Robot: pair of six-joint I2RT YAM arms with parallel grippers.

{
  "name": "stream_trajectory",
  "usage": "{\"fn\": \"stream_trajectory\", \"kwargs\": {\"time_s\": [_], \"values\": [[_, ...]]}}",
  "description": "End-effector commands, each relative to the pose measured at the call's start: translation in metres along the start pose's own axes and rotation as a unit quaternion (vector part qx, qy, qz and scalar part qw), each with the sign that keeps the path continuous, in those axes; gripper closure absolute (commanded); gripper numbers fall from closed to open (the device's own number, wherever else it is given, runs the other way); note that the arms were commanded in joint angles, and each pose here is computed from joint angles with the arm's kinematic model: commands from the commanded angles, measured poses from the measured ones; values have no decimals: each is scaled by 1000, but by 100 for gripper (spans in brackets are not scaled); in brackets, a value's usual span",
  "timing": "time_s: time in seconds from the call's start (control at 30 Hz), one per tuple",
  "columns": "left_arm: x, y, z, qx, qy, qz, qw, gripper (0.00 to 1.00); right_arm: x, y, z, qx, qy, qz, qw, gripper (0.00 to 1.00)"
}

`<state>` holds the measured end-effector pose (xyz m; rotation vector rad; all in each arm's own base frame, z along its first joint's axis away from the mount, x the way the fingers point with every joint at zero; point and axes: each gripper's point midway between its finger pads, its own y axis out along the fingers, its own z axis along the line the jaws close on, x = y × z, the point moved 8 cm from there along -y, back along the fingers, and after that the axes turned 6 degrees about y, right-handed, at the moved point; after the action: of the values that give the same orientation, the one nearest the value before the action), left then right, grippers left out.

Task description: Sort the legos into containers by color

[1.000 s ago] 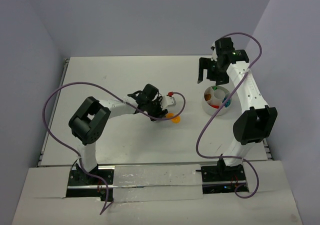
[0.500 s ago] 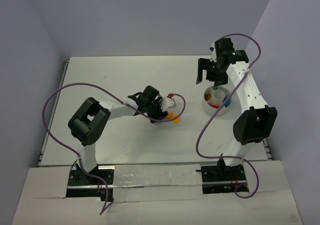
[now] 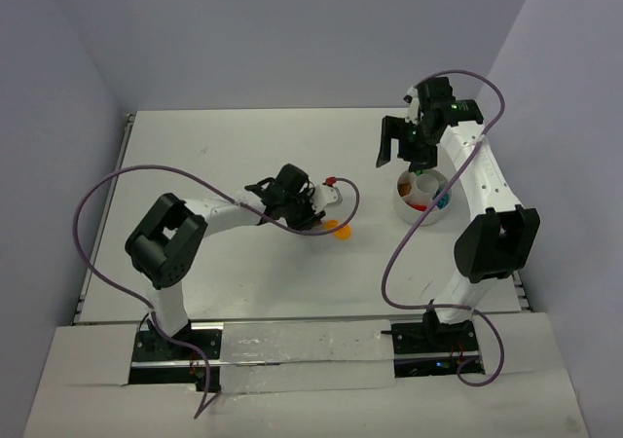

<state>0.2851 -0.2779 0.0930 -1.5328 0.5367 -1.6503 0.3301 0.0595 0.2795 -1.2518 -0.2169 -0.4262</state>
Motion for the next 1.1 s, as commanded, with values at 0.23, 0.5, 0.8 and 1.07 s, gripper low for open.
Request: {"fn": "stream_trajectory", "kwargs": {"time_s": [0.23,0.5,0.8,1.07], "values": [[112,-102,18,118,-18,-240,964,100,-11,-29,38,191,-22,37,981,19],[150,-110,16,122,-18,-277,953,100,-16,-36,60,241,-47,53,968,23],[165,-110,5,119,-1,-290,950,100,-30,-28,64,248,-61,82,963,32],[177,-115,2,126,14,-304,944,100,-33,-25,65,259,-64,99,959,40]]}}
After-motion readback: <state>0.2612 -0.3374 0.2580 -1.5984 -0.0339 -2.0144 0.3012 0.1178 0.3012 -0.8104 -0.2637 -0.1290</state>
